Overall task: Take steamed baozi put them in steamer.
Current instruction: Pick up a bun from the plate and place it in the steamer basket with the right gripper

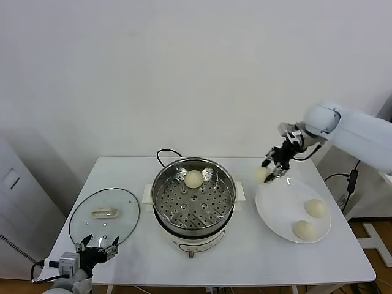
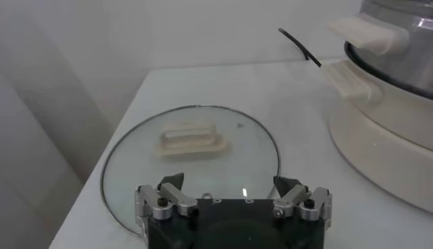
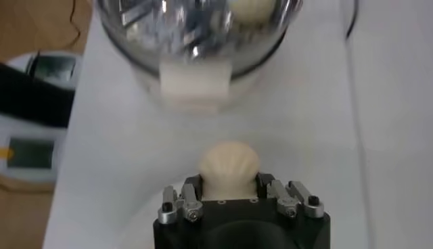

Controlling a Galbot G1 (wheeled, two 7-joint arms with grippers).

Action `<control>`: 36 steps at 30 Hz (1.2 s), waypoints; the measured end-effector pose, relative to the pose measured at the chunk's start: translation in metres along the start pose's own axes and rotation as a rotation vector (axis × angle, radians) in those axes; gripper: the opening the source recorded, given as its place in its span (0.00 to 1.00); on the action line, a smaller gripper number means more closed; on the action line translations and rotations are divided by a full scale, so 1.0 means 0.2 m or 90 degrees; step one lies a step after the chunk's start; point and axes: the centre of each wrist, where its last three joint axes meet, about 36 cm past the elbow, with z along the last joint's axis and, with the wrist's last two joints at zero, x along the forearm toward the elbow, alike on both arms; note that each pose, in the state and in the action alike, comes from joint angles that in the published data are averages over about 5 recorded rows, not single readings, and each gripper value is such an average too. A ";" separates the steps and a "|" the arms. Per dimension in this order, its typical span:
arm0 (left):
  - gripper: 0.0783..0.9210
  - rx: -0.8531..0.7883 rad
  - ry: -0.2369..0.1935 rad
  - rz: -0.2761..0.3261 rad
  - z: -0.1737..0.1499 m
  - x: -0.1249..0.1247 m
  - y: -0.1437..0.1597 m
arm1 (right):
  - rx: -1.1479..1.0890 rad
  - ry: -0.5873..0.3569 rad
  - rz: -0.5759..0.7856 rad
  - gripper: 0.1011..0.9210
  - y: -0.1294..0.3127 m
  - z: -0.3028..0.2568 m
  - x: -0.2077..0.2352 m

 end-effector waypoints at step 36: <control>0.88 0.001 0.001 -0.003 0.03 -0.01 0.02 | -0.029 -0.045 -0.001 0.48 0.17 -0.99 -0.75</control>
